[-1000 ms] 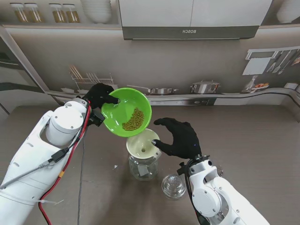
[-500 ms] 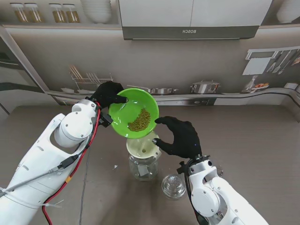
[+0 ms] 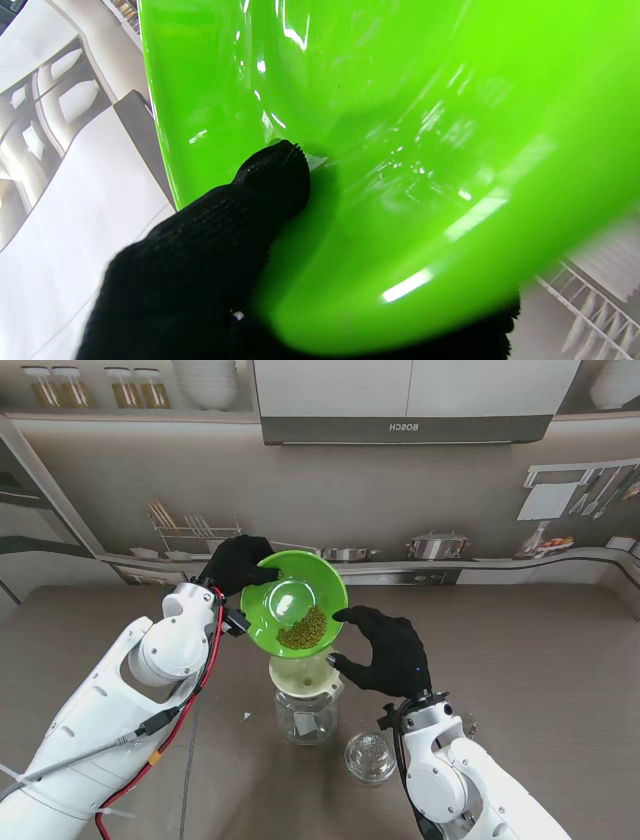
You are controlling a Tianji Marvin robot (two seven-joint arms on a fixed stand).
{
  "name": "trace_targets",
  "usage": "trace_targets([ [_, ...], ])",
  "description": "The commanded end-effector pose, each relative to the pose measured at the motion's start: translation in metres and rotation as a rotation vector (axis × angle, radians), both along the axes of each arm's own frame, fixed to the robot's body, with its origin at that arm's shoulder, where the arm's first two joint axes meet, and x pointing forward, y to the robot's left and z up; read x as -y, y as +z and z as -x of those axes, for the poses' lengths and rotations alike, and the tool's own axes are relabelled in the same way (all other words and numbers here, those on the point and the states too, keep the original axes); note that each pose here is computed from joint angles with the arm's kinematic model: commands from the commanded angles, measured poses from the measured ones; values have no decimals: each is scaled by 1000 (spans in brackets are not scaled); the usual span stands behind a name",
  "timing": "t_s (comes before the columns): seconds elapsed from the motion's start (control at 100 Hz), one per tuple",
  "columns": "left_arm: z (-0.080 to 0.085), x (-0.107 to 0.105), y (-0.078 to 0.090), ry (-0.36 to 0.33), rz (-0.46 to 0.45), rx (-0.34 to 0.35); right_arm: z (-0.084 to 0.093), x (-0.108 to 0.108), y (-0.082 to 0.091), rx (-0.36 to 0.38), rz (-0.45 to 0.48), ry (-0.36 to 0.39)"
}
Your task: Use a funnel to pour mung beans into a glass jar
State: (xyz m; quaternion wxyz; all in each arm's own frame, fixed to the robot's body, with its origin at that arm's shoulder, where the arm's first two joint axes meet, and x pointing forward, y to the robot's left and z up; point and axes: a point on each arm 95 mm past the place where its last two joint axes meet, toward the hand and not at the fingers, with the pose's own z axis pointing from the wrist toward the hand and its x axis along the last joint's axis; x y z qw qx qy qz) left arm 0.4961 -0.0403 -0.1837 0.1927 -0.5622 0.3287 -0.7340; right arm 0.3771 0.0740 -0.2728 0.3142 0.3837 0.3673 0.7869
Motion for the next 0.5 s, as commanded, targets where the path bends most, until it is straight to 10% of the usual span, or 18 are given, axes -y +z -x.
trace_targets([
  [0.0,3,8,0,-21,12,7,1,-3,-2,-6,2,4],
  [0.49,17,24,0,-63,-33,115,7,-8,-2,19,-1,20],
])
